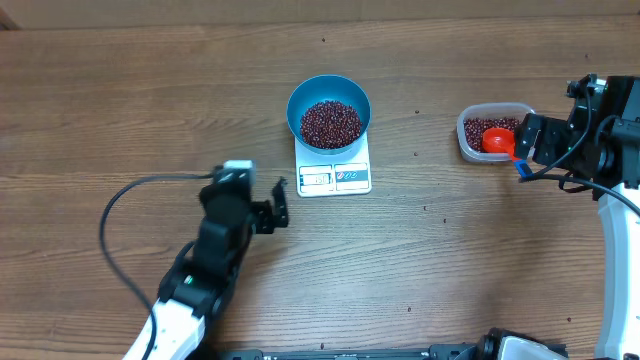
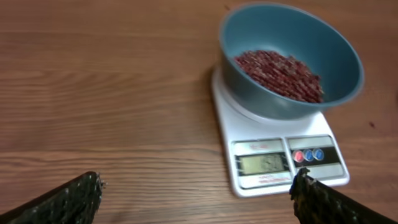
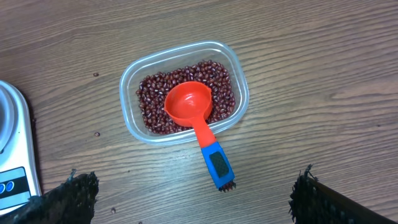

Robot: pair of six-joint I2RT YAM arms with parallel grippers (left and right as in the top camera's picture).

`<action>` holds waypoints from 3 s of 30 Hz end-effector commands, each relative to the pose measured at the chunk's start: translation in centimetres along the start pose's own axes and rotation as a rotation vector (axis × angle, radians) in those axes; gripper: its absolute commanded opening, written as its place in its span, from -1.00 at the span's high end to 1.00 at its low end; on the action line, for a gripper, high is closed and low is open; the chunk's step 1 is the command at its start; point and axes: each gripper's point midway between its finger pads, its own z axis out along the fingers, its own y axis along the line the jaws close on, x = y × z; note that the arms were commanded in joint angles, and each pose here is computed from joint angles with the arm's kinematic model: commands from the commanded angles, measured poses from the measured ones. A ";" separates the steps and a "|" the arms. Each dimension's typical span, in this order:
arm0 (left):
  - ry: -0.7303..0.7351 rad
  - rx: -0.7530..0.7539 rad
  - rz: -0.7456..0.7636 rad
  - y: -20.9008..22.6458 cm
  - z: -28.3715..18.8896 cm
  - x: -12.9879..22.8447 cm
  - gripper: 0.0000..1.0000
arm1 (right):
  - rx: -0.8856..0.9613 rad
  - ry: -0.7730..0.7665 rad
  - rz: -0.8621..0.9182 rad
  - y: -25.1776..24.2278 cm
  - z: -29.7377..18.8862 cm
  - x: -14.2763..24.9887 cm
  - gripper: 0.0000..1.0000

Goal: Scoop item into bowl and weigh 150g on scale

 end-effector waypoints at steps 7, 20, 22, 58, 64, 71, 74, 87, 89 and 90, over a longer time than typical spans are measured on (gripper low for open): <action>-0.291 -0.027 0.005 4.5 -4.0 -1.0 -0.99 | 0.004 -0.044 -0.009 0.1 -1.1 -1.1 -1.00; -0.451 -0.039 0.046 7.1 -6.7 0.0 -1.00 | 0.004 -0.044 -0.009 0.1 -1.1 -1.1 -1.00; -0.418 -0.048 0.048 7.3 -6.5 0.8 -0.99 | 0.004 -0.044 -0.009 0.1 -1.1 -1.1 -1.00; -0.438 -0.067 0.149 7.3 -7.5 1.0 -0.99 | 0.004 -0.044 -0.009 0.1 -1.1 -1.1 -1.00; -0.438 -0.067 0.148 7.3 -7.5 1.0 -0.99 | 0.004 -0.044 -0.009 0.1 -1.1 -1.1 -1.00; -0.438 -0.067 0.148 7.3 -7.5 1.0 -0.99 | 0.004 -0.044 -0.009 0.1 -1.1 -1.1 -1.00; -0.438 -0.067 0.149 7.3 -7.5 1.0 -0.99 | 0.004 -0.039 -0.009 0.0 -0.9 -1.1 -1.00; -0.438 -0.067 0.149 7.3 -7.5 1.0 -0.99 | -0.126 -0.322 -0.064 3.2 -4.1 -4.9 -1.00; -0.438 -0.067 0.149 7.3 -7.5 1.0 -0.99 | -0.159 -0.428 -0.090 4.0 -4.5 -5.8 -1.00; -0.438 -0.067 0.149 7.3 -7.5 1.0 -0.99 | -0.171 -0.458 -0.096 4.3 -4.5 -6.0 -1.00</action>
